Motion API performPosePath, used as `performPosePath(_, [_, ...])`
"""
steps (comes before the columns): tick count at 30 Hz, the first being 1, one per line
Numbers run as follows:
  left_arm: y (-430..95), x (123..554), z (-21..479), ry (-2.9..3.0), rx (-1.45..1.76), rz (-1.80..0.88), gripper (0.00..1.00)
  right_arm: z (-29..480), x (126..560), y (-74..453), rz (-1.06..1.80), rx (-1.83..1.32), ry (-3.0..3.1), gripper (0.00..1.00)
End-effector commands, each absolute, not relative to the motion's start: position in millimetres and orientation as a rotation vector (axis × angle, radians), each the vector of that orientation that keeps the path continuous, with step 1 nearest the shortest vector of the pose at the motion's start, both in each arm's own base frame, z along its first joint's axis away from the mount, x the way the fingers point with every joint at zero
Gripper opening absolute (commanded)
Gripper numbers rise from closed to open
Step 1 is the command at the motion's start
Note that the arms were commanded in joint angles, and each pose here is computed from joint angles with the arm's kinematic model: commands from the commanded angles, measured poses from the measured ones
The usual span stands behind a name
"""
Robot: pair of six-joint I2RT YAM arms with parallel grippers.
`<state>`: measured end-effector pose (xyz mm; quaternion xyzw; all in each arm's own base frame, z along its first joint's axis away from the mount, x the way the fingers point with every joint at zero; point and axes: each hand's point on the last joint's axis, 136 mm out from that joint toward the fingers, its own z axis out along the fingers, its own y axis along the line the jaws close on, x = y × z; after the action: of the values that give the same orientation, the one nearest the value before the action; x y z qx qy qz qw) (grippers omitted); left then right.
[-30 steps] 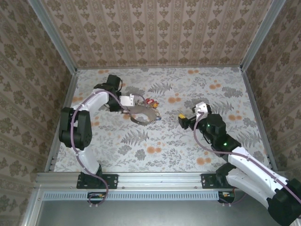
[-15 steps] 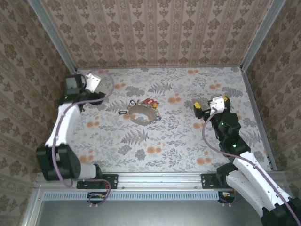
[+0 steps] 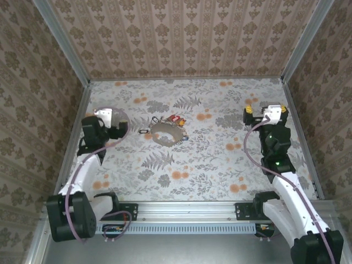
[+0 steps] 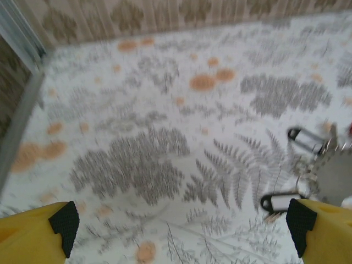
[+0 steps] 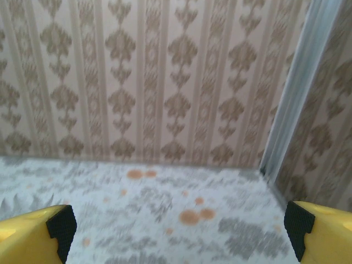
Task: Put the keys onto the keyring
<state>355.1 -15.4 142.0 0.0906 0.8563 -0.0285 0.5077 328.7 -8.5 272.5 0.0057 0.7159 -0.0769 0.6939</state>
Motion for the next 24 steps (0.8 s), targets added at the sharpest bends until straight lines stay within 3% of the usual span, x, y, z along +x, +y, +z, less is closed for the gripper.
performPosePath(1, [-19.1, 375.6, 157.0, 1.910, 0.210, -0.060, 1.00, 221.9, 337.5, 11.8, -0.030, -0.038, 1.702, 0.99])
performPosePath(5, [-12.0, 379.9, 135.2, 1.877, 0.150, -0.013, 1.00, 163.0, 346.5, 14.0, -0.015, -0.051, 1.768, 1.00])
performPosePath(15, [-10.0, 399.8, 92.8, 1.938, 0.139, -0.003, 1.00, 101.9, 388.2, 10.2, -0.010, -0.027, 1.854, 1.00])
performPosePath(24, [-6.4, 401.1, 92.5, 1.944, 0.114, 0.043, 1.00, 98.2, 397.6, -18.7, -0.092, 0.147, 1.914, 1.00])
